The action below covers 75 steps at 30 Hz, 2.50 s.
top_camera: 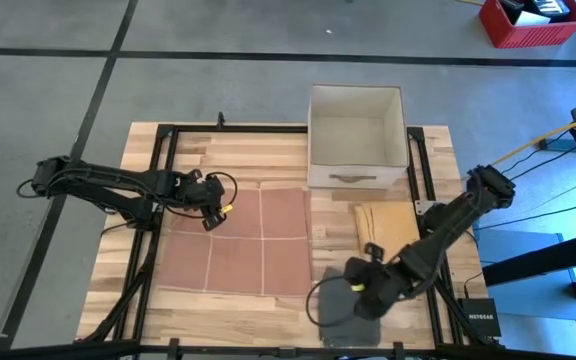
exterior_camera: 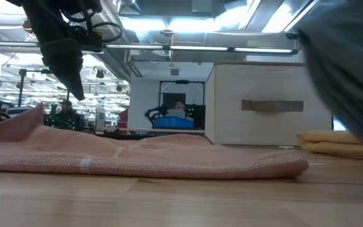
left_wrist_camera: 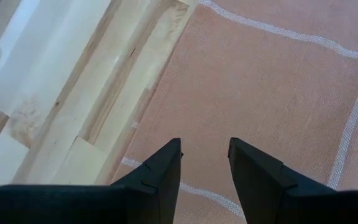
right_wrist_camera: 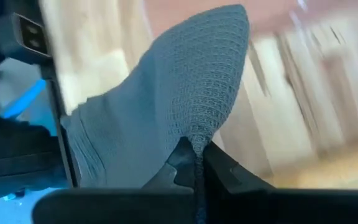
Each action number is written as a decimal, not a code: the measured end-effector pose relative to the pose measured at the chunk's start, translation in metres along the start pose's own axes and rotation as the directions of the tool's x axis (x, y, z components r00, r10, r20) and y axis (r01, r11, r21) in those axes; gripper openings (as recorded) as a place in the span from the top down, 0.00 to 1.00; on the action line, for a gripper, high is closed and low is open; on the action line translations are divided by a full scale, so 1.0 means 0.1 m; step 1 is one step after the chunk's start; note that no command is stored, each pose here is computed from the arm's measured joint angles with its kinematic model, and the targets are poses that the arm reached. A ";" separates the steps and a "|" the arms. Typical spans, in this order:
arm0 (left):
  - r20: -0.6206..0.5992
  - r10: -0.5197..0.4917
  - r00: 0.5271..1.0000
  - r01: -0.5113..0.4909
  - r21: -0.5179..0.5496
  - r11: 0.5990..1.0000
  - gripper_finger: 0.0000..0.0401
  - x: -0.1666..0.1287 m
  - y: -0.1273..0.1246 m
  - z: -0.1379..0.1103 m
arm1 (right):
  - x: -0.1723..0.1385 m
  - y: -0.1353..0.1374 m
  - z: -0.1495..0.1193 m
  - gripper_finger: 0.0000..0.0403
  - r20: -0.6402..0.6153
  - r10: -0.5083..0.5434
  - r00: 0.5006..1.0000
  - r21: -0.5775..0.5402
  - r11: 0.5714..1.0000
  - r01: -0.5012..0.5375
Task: Fold towel
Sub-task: Stack the gray towel on the yellow towel, then fold the brown towel
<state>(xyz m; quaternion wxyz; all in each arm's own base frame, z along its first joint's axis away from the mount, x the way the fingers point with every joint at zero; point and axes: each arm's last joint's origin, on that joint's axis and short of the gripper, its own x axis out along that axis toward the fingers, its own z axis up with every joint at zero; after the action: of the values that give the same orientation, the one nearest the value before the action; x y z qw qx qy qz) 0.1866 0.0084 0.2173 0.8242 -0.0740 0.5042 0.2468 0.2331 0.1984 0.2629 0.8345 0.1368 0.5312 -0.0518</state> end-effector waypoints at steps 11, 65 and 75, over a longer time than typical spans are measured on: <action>0.000 -0.001 1.000 0.001 0.016 1.000 0.68 0.00 0.00 0.00 | -0.46 -0.21 -0.19 0.99 -0.176 -0.284 0.943 0.082 0.950 0.301; 0.073 -0.031 0.997 0.029 0.037 0.999 0.68 0.00 -0.03 0.07 | -0.08 -1.98 -0.21 0.90 -0.214 -0.675 0.706 -0.414 0.717 0.560; 0.071 -0.031 0.997 0.027 0.045 0.999 0.68 0.00 -0.03 0.07 | -0.19 -1.91 -0.10 0.53 -0.295 -0.547 0.783 -0.291 0.832 0.472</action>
<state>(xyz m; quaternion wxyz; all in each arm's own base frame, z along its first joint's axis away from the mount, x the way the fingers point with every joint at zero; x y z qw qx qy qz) 0.1936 0.0084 0.2207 0.8466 -0.0543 0.4786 0.2262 0.1715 0.0169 0.2432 0.6842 -0.0905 0.6966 -0.1960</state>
